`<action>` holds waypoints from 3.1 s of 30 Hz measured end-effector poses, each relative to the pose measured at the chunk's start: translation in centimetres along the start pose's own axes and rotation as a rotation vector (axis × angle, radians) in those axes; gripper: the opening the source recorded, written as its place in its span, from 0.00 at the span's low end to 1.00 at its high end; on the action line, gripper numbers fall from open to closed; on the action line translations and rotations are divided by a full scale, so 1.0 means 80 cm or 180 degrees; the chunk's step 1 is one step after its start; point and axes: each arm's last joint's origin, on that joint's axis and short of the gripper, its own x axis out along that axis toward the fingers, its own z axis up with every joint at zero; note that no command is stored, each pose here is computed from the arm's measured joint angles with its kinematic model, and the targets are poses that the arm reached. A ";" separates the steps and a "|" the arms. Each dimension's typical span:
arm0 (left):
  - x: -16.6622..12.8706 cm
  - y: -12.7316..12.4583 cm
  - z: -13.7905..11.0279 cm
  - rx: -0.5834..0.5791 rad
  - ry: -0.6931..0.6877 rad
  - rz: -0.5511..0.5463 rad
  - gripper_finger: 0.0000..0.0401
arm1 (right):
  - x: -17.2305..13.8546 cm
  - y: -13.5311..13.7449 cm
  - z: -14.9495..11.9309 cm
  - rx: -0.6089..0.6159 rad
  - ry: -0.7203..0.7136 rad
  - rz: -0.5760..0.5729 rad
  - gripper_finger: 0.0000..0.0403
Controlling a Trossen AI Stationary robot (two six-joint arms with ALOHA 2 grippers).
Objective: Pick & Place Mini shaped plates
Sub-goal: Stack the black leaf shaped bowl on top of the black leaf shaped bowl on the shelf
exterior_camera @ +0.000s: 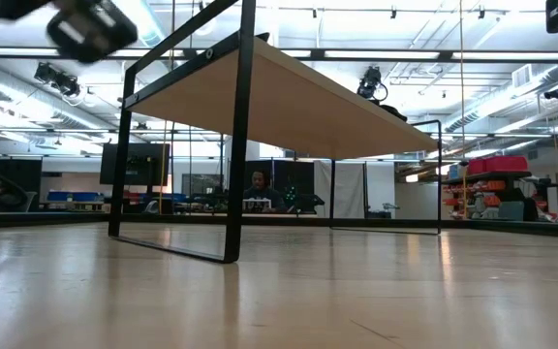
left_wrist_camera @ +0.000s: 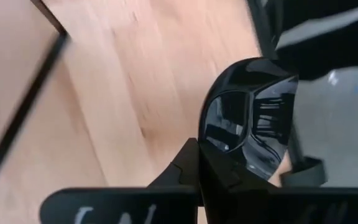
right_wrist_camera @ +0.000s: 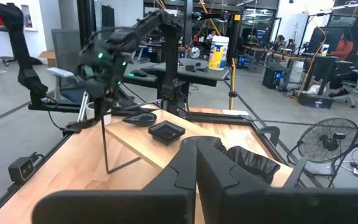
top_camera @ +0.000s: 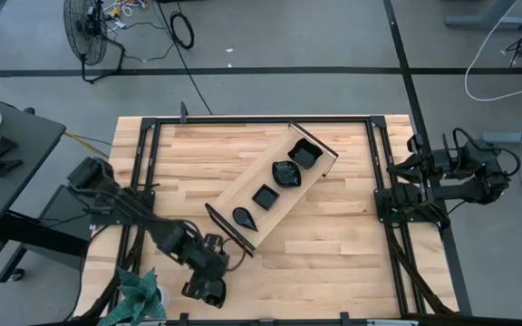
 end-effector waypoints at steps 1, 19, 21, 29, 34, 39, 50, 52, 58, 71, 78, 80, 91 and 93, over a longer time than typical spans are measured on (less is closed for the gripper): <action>-0.009 0.003 0.002 -0.0031 -0.0073 -0.0010 0.00 | 0.000 0.000 0.000 0.0000 0.0000 -0.0001 0.03; -0.181 0.075 0.043 -0.0979 -0.1511 0.0054 0.00 | 0.000 0.000 0.000 0.0000 0.0000 0.0000 0.03; -0.191 0.086 0.048 -0.1142 -0.1614 0.0070 0.00 | 0.000 0.000 0.000 0.0000 -0.0001 0.0000 0.03; -0.221 0.142 0.055 -0.1247 -0.1928 0.0392 0.00 | 0.000 0.000 0.000 -0.0001 -0.0001 0.0000 0.03; -0.240 0.181 0.057 -0.1327 -0.2236 0.0617 0.01 | 0.000 0.000 0.000 0.0000 -0.0001 -0.0001 0.03; -0.253 0.211 0.060 -0.1366 -0.2519 0.0721 0.01 | 0.000 0.000 0.000 0.0000 -0.0001 0.0000 0.03; -0.260 0.246 0.055 -0.0904 -0.2483 0.1081 0.00 | 0.000 0.000 0.000 0.0000 0.0000 -0.0001 0.03; -0.256 0.250 0.057 -0.0760 -0.2458 0.1112 0.00 | 0.000 0.000 0.000 -0.0001 0.0000 0.0001 0.03; -0.251 0.254 0.069 -0.0336 -0.2582 0.0977 0.00 | 0.000 0.000 0.000 0.0000 -0.0001 0.0000 0.03; -0.254 0.266 0.093 -0.0060 -0.2658 0.0973 0.00 | 0.000 0.000 0.000 -0.0001 0.0002 0.0001 0.03; -0.256 0.296 0.105 -0.0104 -0.2421 0.1066 0.00 | 0.000 0.000 0.000 0.0000 0.0003 0.0001 0.03; -0.250 0.306 0.104 -0.0193 -0.2306 0.1062 0.00 | 0.000 0.000 0.000 0.0000 -0.0005 -0.0001 0.03; -0.198 0.346 0.104 -0.0518 -0.1895 0.0730 0.01 | 0.000 0.000 0.000 0.0000 0.0001 0.0001 0.03; -0.191 0.350 0.105 -0.0477 -0.1852 0.0725 0.01 | 0.000 0.000 0.000 -0.0001 -0.0001 0.0000 0.03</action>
